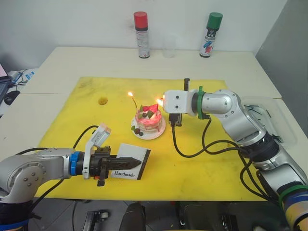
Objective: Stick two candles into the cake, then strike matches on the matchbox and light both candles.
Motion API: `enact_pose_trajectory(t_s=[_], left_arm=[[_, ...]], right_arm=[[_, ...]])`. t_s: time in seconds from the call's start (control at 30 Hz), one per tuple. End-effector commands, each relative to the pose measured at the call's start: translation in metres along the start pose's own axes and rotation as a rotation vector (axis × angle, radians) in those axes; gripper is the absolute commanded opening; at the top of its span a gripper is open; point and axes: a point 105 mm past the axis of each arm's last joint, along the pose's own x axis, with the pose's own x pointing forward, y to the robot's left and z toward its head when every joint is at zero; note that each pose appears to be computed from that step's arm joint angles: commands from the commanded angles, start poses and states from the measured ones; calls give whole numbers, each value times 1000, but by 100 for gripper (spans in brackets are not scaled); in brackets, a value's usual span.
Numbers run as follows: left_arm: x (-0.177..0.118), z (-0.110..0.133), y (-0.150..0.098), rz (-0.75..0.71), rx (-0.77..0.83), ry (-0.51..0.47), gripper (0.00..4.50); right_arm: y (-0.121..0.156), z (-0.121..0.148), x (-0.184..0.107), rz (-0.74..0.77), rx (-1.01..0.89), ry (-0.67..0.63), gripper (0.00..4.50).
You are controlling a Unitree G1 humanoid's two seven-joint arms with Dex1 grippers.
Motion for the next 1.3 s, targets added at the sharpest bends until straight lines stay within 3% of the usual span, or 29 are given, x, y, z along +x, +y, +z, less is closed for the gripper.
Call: enact_pose_trajectory(t_s=[0.03,1.3], left_arm=[[2,6,-4,-21,28,-11,0],[5,12,-7,-42,43,3,0]], right_arm=[[-9,10,-2,-26,-51,-27,2],[-7,3,-2,-16,-41,-9,2]])
